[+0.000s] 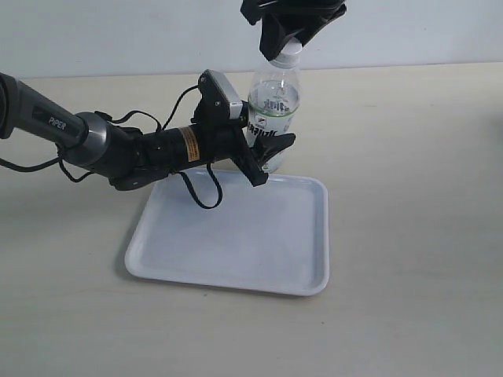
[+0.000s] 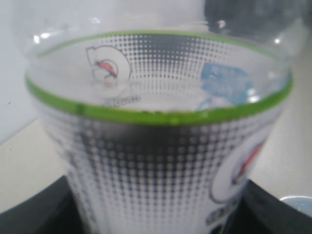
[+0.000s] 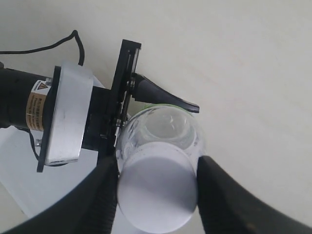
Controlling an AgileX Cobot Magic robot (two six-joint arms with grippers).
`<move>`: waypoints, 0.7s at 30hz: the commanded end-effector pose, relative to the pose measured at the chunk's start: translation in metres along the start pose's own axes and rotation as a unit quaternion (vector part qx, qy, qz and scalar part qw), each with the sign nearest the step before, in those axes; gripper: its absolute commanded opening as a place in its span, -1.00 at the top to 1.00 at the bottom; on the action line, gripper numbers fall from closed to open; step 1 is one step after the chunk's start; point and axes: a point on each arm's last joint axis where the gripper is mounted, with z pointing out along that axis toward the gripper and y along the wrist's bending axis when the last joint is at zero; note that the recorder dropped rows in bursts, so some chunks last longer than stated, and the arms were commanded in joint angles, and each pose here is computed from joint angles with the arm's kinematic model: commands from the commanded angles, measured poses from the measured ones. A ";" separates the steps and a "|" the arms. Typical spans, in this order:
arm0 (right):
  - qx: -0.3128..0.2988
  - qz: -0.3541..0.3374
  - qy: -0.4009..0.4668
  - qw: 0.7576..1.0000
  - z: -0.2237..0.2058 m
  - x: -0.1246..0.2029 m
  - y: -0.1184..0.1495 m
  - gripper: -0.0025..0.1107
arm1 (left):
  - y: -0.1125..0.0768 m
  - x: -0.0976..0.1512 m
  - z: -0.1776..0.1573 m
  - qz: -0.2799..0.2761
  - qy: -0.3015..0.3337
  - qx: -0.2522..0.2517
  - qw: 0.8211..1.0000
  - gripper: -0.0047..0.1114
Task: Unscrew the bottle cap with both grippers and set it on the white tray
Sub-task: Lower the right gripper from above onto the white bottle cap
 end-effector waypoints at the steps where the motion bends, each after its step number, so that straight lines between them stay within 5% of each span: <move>1: 0.003 -0.039 -0.007 0.999 -0.003 -0.002 0.000 0.96 | -0.002 0.005 -0.001 0.005 0.021 0.007 1.000 0.92; 21: 0.005 -0.276 -0.006 0.961 -0.003 -0.002 0.000 0.96 | -0.002 0.005 -0.001 0.002 0.021 0.007 1.000 0.92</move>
